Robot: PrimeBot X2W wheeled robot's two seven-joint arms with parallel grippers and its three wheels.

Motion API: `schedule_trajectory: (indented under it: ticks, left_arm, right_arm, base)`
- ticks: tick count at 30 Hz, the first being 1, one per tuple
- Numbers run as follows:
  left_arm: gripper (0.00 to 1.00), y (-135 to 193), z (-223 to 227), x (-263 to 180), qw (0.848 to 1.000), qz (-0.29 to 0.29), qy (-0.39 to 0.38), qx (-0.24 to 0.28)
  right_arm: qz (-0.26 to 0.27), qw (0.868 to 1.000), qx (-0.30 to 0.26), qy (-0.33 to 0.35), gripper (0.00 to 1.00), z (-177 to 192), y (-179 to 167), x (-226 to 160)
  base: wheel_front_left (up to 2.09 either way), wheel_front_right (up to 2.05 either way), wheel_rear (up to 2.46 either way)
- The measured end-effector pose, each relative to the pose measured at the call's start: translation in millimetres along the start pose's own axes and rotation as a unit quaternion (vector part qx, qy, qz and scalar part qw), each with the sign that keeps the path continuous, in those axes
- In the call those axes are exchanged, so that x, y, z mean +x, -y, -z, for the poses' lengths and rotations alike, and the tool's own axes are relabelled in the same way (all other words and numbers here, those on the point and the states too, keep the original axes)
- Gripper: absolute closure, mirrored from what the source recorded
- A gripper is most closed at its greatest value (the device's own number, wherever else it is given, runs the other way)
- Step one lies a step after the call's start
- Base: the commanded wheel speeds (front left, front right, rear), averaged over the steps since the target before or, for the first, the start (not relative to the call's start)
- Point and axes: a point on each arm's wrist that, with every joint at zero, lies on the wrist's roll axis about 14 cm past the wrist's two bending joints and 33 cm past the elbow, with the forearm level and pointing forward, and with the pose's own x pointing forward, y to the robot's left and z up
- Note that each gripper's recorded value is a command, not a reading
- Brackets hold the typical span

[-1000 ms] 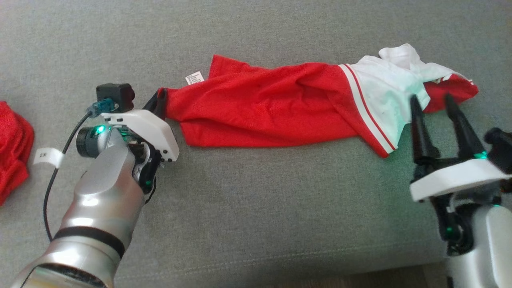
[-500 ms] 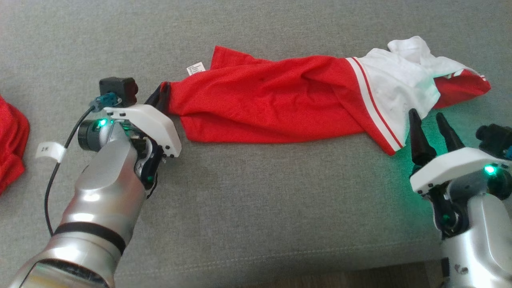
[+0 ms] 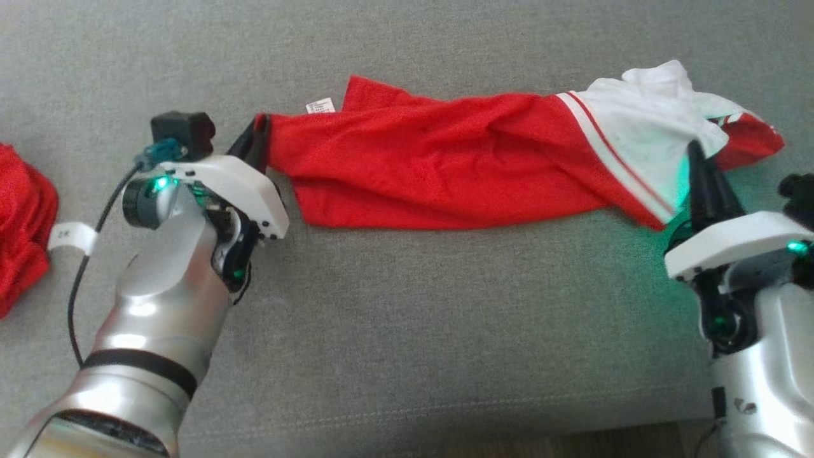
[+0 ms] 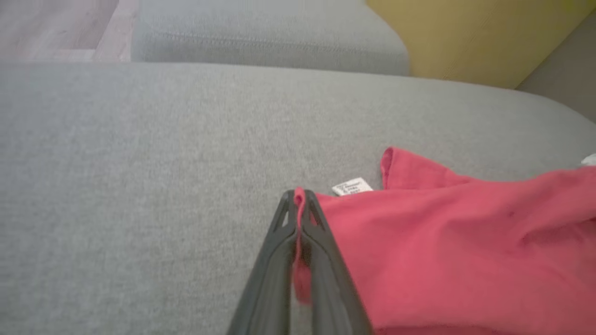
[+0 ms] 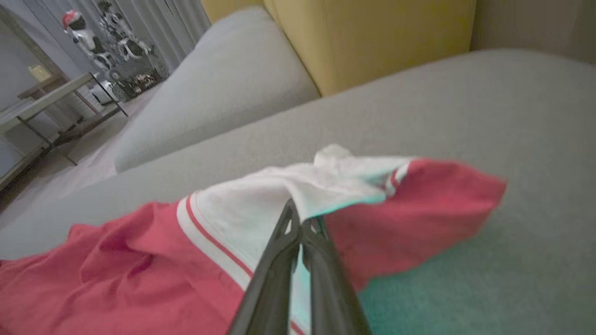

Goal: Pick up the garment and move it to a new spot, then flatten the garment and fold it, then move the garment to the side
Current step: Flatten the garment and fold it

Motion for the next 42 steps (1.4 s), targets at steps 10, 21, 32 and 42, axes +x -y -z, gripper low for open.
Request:
schedule_trajectory:
  ticks: [10, 21, 32, 42]
  left_arm:
    - [1.0, 9.0, -123.6, -23.6, 0.983, 0.017, 0.185, 0.017]
    - [1.0, 44.0, -254.2, -126.4, 0.917, 0.054, 0.39, 0.063]
    - [1.0, 86.2, -316.5, -229.7, 0.872, 0.079, 0.469, 0.114]
    - [1.0, 78.7, -308.5, -233.0, 0.881, 0.068, 0.457, 0.098]
  right_arm:
    - [-0.043, 0.979, -0.096, 0.177, 1.0, -118.9, -33.5, -30.9]
    - [-0.07, 0.922, -0.153, 0.349, 1.0, -240.5, -72.5, -105.6]
    - [-0.083, 0.861, -0.199, 0.46, 1.0, -334.3, -97.1, -183.2]
    - [-0.1, 0.88, -0.187, 0.425, 1.0, -327.6, -100.5, -166.6]
  base:
    - [0.0, 0.0, 0.0]
    - [0.0, 0.0, 0.0]
    - [0.0, 0.0, 0.0]
    - [0.0, 0.0, 0.0]
